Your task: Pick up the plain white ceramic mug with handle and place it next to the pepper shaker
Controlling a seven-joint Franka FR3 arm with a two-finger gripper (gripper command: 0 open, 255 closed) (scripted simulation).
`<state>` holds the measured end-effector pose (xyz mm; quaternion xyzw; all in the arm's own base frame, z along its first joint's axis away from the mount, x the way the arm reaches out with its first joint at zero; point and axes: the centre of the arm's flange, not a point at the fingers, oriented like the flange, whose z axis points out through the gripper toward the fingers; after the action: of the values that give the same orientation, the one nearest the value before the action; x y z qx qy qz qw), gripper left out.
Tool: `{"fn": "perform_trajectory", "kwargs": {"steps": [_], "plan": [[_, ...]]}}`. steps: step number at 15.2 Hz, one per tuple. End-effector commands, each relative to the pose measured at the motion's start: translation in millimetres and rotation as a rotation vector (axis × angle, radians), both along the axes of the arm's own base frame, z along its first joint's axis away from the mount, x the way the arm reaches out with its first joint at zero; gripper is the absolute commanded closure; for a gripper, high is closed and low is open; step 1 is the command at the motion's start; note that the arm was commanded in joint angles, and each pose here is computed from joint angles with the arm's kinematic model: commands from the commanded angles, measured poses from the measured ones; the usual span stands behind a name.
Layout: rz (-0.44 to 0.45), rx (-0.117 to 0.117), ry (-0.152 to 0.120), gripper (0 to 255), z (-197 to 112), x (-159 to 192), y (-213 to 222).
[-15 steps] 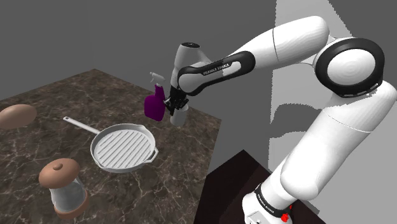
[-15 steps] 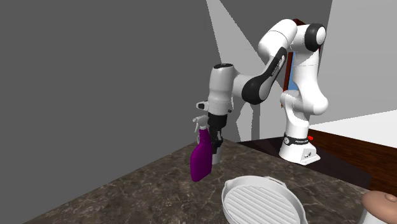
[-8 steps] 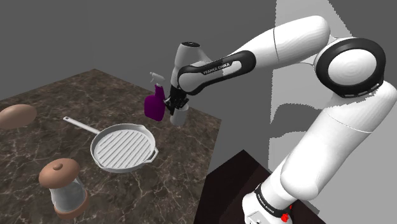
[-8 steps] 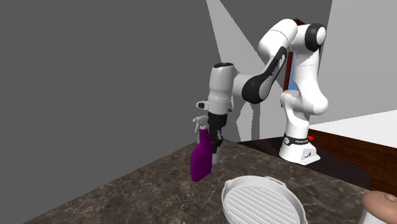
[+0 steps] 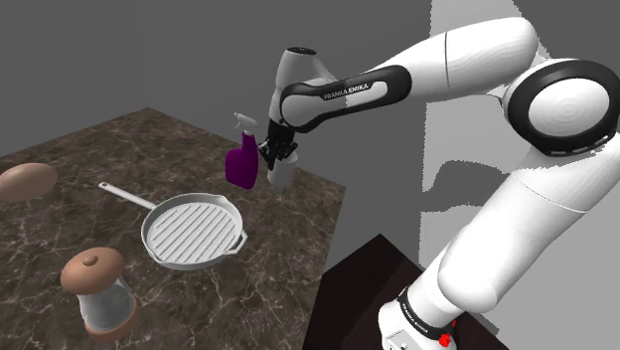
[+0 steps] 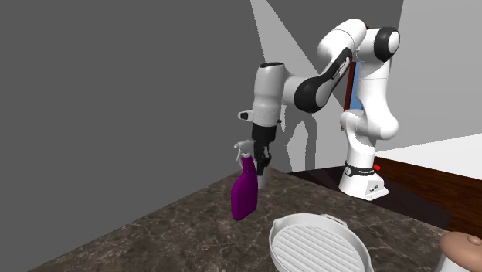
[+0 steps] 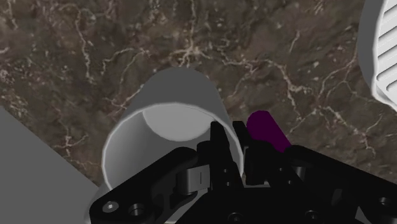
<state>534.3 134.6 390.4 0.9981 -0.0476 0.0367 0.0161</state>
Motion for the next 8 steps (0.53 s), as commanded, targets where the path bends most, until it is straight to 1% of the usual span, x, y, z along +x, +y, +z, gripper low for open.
{"fn": "perform_trajectory", "kwargs": {"steps": [1,8], "plan": [[0.000,0.000,0.000,255,10.2,-0.7,0.0],[0.000,0.000,0.000,255,47.1,-0.7,0.0]]}}
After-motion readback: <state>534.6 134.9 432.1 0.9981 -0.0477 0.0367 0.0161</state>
